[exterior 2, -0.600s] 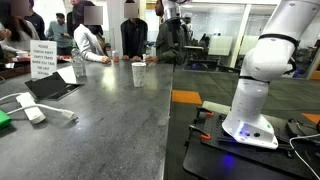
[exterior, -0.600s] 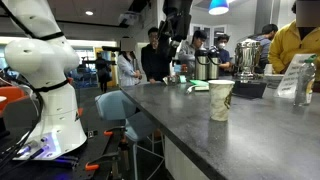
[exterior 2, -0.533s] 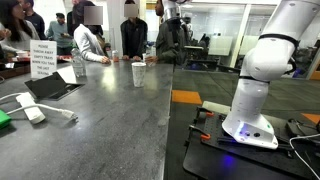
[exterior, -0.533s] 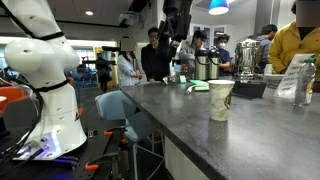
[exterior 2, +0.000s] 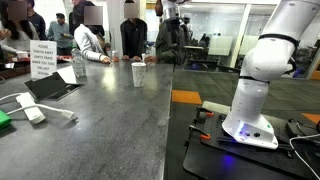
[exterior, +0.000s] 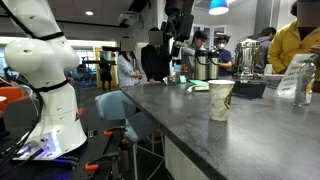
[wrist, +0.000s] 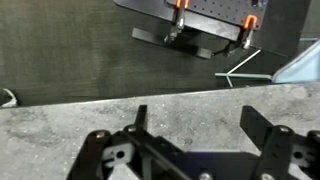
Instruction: Move the cup forward
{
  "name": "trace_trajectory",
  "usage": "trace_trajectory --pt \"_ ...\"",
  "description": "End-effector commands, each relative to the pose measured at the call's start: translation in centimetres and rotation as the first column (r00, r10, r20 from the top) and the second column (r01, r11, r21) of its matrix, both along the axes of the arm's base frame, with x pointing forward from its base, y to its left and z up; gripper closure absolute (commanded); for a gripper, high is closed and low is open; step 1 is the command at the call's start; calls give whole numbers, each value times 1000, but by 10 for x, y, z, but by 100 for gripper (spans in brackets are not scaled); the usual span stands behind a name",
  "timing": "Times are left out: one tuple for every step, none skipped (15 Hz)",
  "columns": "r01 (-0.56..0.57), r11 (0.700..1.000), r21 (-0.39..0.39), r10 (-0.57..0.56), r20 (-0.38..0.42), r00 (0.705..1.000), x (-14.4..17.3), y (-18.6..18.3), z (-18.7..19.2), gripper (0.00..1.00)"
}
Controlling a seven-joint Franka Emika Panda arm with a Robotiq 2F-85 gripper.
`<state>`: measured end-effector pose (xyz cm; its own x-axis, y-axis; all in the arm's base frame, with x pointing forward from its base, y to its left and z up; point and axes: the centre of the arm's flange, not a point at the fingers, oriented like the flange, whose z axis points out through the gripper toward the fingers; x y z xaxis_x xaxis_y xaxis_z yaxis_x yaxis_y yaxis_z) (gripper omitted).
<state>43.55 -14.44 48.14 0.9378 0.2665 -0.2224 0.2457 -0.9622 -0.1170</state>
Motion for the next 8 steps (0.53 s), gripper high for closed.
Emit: trace_trajectory --pt "-40 999 -36 43 76 996 35 19 -9 0" --pt "-54 997 -52 59 98 993 48 28 -13 0" --pt "-80 995 -65 88 126 988 65 39 -18 0" --pt "-113 991 -71 122 149 981 81 51 -23 0" --pt "-131 988 -79 143 161 977 97 61 -30 0" --pt "-148 985 -91 162 174 971 112 73 -36 0" --pt "-169 981 -91 184 183 966 124 85 -40 0" --pt "-194 976 -101 210 181 961 136 94 -48 0"
